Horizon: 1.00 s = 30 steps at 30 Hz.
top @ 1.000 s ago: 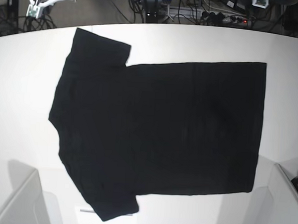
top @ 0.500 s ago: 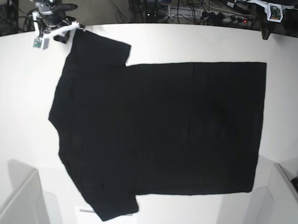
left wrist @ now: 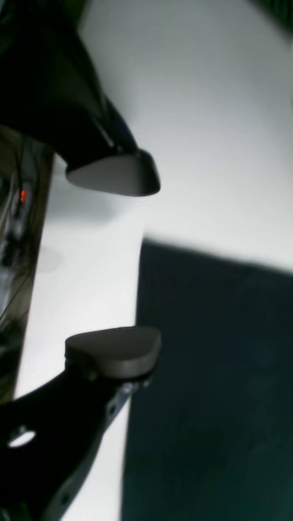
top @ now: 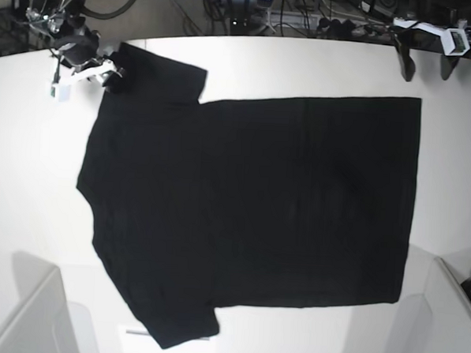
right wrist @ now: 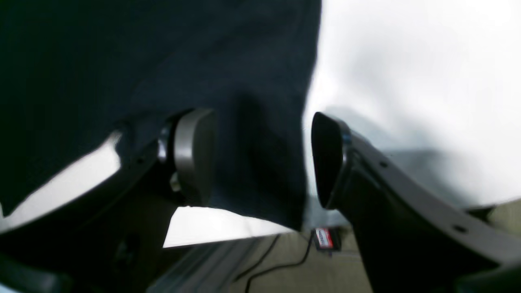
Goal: Fold the T-shirt properly
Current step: 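Lower both grippers to the shoulder corners of the black T-shirt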
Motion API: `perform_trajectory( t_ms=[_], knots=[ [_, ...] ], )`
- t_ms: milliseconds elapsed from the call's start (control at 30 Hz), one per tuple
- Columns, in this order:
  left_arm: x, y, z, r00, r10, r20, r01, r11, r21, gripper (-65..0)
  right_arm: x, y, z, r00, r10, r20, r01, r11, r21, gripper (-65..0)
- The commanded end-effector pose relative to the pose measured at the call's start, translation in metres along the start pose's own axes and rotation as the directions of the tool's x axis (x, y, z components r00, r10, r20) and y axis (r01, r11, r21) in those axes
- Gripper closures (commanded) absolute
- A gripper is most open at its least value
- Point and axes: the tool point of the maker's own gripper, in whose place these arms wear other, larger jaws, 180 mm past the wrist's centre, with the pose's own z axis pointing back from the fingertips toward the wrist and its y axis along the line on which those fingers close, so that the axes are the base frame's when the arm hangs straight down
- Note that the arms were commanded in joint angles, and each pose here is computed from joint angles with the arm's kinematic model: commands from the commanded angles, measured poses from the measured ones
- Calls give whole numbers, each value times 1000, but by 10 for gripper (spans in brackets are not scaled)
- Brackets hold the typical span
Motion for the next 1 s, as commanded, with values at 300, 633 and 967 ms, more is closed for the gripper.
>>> perform_trajectory(
  t_ms=[300, 633, 967],
  knots=[
    [3, 44, -12, 983, 185, -19, -184, 982, 44, -420, -11, -21, -8, 999, -4, -51, 3, 1000, -26, -348],
    [14, 67, -26, 974, 220, -53, -216, 974, 73, -420, -41, -4, -15, 991, 23, -130, -20, 1000, 20, -344],
    [4, 62, -50, 957, 279, -83, -274, 960, 67, -420, -61, -7, -26, 981, 13, -192, -9, 1000, 22, 0]
  ],
)
